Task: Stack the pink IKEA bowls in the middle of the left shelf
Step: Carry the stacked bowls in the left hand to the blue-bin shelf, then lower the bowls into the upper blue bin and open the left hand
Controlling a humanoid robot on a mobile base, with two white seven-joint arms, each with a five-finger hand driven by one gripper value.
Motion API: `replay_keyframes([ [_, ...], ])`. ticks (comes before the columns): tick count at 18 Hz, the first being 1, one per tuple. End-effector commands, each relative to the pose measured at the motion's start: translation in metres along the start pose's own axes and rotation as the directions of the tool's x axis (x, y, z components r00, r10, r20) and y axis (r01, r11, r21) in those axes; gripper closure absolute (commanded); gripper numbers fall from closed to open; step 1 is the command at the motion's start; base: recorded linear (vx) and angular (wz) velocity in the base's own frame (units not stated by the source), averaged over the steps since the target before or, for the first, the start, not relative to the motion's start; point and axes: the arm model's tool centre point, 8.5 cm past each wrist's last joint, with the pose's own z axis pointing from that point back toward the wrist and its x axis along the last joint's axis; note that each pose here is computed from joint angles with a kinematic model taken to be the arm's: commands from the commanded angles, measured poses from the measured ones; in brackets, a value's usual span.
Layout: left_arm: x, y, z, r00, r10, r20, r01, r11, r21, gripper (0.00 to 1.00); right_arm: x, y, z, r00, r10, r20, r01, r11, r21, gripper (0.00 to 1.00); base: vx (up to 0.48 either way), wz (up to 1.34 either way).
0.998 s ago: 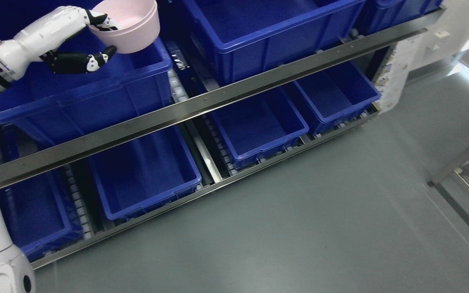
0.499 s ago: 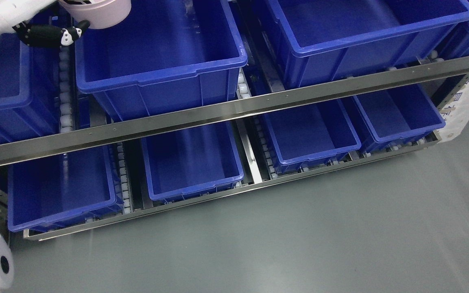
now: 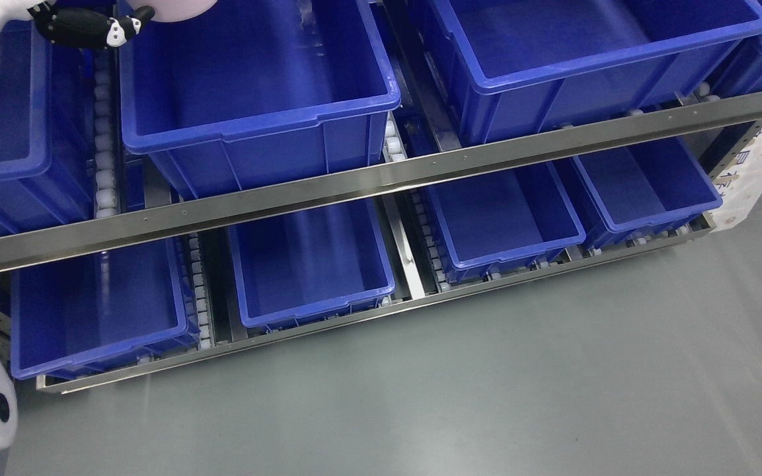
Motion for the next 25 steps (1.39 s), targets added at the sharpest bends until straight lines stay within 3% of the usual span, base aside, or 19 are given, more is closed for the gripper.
replay_keyframes([
  [1, 0.005, -0.021, -0.023, 1.0, 0.006, 0.026, -0.003, 0.995, -0.101, 0.97, -0.007, -0.011, -0.001, 1.0, -0.012, 0.005, 0.012, 1.0, -0.017, 0.0, 0.0, 0.0],
  [6, -0.013, -0.071, -0.05, 0.998, 0.053, -0.03, -0.059, 0.966, -0.251, 0.97, -0.007, -0.011, -0.001, 1.0, -0.012, 0.004, 0.012, 1.0, -0.017, 0.0, 0.0, 0.0],
  [9, 0.0, -0.082, -0.066, 0.998, 0.069, 0.002, -0.066, 0.963, -0.261, 0.96, -0.007, -0.011, -0.001, 1.0, -0.013, 0.004, 0.013, 1.0, -0.017, 0.0, 0.0, 0.0],
  [13, 0.02, -0.092, -0.087, 0.992, 0.117, 0.049, -0.102, 0.964, -0.244, 0.85, -0.007, -0.011, -0.001, 1.0, -0.012, 0.004, 0.012, 1.0, -0.017, 0.0, 0.0, 0.0],
  [17, 0.059, -0.111, -0.124, 0.972, 0.194, 0.131, -0.157, 0.956, -0.247, 0.85, -0.007, -0.011, -0.001, 1.0, -0.012, 0.005, 0.012, 1.0, -0.017, 0.0, 0.0, 0.0],
  [21, 0.067, -0.121, -0.133, 0.963, 0.228, 0.142, -0.187, 0.948, -0.258, 0.83, -0.007, -0.011, -0.001, 1.0, -0.012, 0.004, 0.012, 1.0, -0.017, 0.0, 0.0, 0.0],
  [25, 0.063, -0.122, -0.131, 0.964, 0.228, 0.133, -0.188, 0.946, -0.263, 0.62, -0.007, -0.011, -0.001, 1.0, -0.012, 0.005, 0.012, 1.0, -0.017, 0.0, 0.0, 0.0],
])
